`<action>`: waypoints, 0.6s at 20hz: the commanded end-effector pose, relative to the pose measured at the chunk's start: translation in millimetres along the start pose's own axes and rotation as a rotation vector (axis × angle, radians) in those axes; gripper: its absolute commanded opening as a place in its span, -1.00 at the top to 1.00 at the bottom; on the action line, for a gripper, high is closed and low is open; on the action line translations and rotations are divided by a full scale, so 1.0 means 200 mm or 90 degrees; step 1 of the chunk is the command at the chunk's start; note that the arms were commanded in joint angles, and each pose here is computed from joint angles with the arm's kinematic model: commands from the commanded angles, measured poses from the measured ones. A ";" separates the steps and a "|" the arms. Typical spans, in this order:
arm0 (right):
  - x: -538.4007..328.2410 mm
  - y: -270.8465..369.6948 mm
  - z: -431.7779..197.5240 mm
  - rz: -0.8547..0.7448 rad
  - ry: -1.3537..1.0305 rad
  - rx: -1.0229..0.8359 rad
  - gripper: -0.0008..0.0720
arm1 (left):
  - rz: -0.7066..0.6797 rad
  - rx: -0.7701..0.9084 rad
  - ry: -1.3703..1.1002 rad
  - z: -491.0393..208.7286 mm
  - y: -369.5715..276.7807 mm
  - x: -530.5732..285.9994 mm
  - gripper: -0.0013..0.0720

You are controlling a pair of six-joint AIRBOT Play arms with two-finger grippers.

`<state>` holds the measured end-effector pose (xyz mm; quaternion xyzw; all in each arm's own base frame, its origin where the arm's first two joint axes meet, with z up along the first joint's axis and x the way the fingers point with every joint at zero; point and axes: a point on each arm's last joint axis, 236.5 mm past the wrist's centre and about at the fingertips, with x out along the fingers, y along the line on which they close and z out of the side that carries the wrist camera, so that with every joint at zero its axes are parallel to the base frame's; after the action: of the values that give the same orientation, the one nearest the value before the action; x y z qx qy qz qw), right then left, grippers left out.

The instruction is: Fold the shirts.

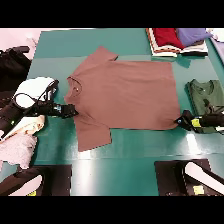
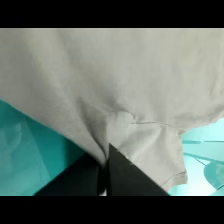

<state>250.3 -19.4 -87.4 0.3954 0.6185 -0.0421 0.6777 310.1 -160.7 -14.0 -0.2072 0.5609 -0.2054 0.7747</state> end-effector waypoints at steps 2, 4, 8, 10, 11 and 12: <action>0.01 0.19 0.05 -0.001 -0.007 -0.098 0.93 | -0.004 0.007 -0.010 0.04 -0.03 -0.03 0.89; -0.16 0.39 0.14 0.017 -0.080 -0.176 0.93 | -0.011 0.045 -0.073 0.18 -0.14 -0.18 0.90; -0.97 0.98 0.30 0.086 -0.374 -0.356 0.93 | 0.018 0.216 -0.347 0.56 -0.57 -1.01 0.89; -1.48 1.24 0.20 0.120 -0.531 -0.438 0.93 | 0.039 0.304 -0.520 0.62 -0.84 -1.58 0.89; -1.72 1.35 0.11 0.134 -0.606 -0.477 0.93 | 0.041 0.338 -0.601 0.60 -0.96 -1.85 0.90; -1.93 1.43 0.01 0.144 -0.669 -0.509 0.93 | 0.032 0.369 -0.681 0.54 -1.10 -2.12 0.89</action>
<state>360.1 -6.6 247.6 0.1733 0.2824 0.0640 0.9413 337.7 -128.6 328.7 -0.0906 0.1951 -0.2283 0.9495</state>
